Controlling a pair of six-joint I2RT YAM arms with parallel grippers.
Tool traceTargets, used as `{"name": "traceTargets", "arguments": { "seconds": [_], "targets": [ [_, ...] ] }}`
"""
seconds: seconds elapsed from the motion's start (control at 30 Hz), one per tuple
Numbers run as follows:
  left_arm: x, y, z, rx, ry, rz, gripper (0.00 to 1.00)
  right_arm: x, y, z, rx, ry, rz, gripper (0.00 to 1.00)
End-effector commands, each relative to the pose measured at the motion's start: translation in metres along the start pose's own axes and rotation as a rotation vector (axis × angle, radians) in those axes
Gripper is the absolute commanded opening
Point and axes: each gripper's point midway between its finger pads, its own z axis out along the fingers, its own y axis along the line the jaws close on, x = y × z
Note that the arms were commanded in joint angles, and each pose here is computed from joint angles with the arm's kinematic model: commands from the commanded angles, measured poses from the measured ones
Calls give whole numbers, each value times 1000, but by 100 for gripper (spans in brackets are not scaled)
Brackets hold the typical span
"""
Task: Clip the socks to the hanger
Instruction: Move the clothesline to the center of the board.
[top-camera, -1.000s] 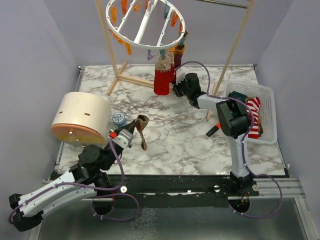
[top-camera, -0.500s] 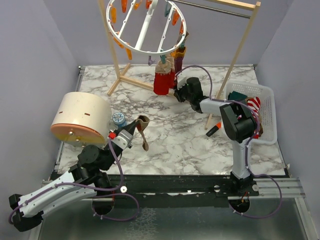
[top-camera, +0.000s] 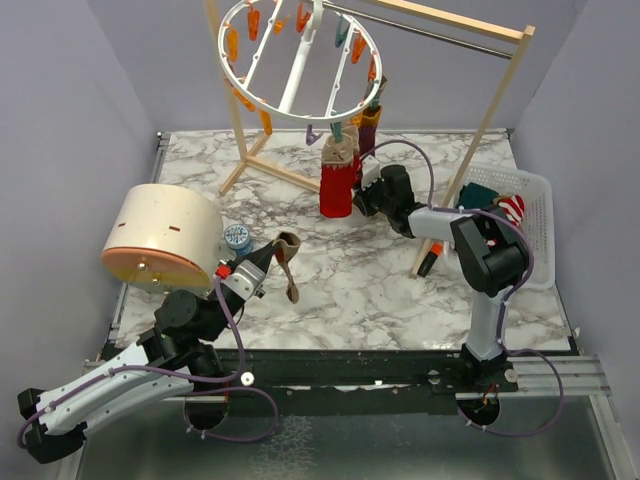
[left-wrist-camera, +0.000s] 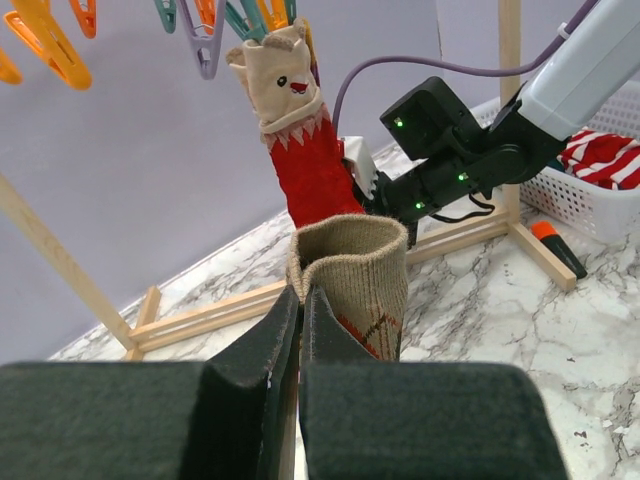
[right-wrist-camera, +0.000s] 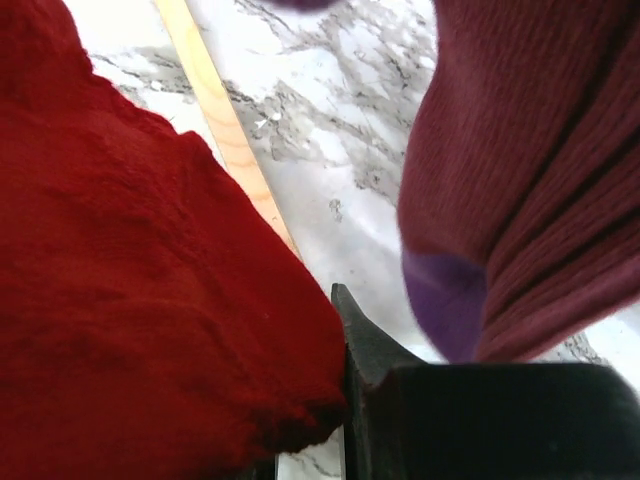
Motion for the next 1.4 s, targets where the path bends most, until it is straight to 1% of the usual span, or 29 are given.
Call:
{"name": "traceTargets", "arguments": {
  "seconds": [0.0,0.23,0.3,0.37,0.43,0.6,0.67,0.8,0.93,1.07,1.23,1.37],
  "targets": [
    [-7,-2,0,15,-26,-20,0,57,20,-18,-43,176,83,4],
    [-7,-1,0,13,-26,-21,0,54,22,-24,-45,173,94,4],
    [-7,-1,-1,13,-26,-22,0,48,22,-25,-49,164,96,5],
    [-6,-1,-1,13,-25,-21,0,35,22,-28,-51,136,108,10],
    [-6,-1,-1,13,-26,-22,0,17,22,-31,-53,99,125,17],
    [-5,-2,-1,15,-21,-20,0,-31,19,-45,-46,-5,176,40],
    [-6,-1,0,14,-20,-22,0,-47,18,-53,-40,-44,191,46],
    [-3,-2,0,15,-12,-20,0,-75,19,-73,-36,-119,243,54],
    [-1,-3,2,15,0,-16,0,-98,24,-96,-49,-176,268,56],
    [3,-5,3,17,13,-12,0,-116,37,-122,-77,-231,290,56],
    [7,-7,6,22,30,-8,0,-130,46,-154,-91,-280,309,56],
    [10,-7,7,20,42,-5,0,-134,53,-177,-98,-286,304,56]
  ]
}}
